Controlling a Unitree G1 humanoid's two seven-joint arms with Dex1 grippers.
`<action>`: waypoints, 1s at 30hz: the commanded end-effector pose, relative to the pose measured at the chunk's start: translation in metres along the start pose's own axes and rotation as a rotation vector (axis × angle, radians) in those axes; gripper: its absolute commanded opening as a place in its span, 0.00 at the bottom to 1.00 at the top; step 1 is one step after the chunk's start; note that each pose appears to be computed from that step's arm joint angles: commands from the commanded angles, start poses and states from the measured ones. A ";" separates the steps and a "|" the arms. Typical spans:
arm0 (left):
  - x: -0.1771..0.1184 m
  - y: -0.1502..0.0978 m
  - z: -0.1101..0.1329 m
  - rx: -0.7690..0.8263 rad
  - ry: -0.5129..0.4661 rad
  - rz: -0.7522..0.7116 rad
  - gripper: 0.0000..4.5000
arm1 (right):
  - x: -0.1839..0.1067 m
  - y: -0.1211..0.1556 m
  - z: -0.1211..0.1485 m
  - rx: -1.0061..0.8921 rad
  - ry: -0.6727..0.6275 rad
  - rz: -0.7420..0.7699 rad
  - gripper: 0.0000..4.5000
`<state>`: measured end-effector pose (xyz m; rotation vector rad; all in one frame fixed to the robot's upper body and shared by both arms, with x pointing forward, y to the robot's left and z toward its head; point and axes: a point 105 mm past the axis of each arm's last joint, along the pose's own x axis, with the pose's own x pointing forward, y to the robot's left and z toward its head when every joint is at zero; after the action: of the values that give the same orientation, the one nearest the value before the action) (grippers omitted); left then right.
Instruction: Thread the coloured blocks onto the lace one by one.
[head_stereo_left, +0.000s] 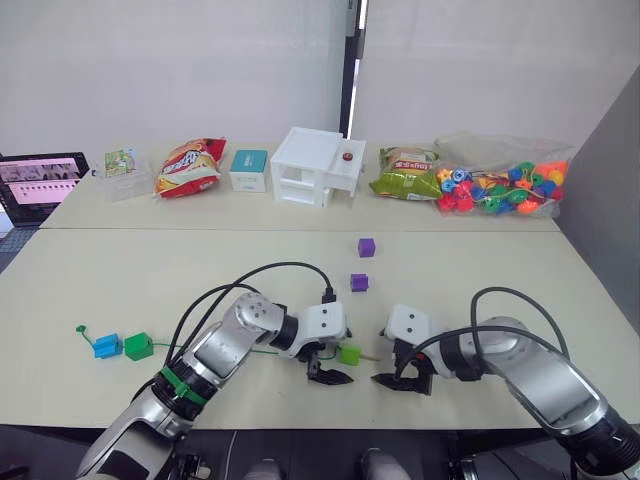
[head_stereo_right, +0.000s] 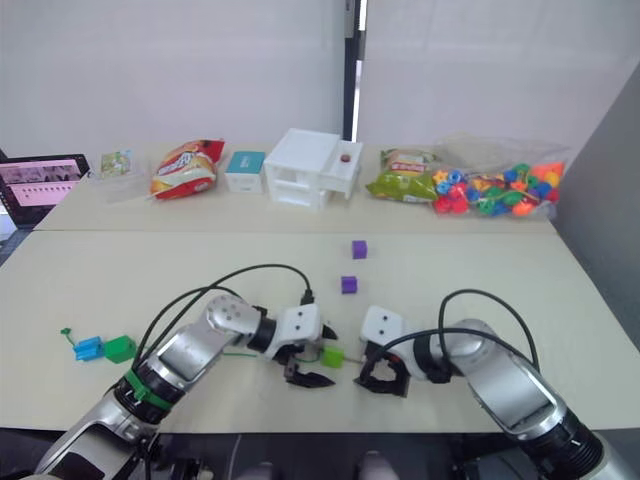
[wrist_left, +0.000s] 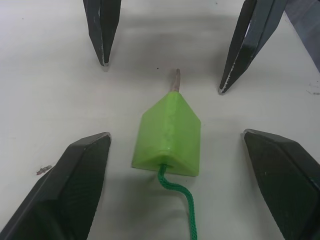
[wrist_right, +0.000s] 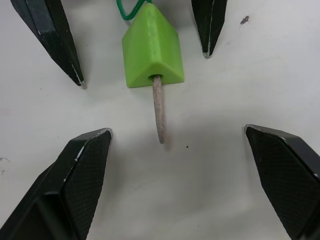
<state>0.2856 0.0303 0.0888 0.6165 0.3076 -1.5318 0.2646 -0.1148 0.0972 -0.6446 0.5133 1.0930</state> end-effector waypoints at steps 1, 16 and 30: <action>0.003 -0.001 0.002 0.018 -0.002 -0.017 0.74 | 0.001 0.000 0.005 -0.016 -0.012 -0.008 1.00; 0.003 -0.006 0.000 0.013 0.001 -0.039 0.29 | 0.013 0.002 0.003 -0.047 -0.004 0.024 0.52; -0.033 -0.009 -0.017 -0.004 0.076 -0.019 0.29 | 0.012 -0.008 0.002 -0.110 0.016 0.038 0.00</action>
<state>0.2815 0.0581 0.0898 0.6626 0.3652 -1.5278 0.2686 -0.0964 0.0933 -0.7125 0.4597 1.2232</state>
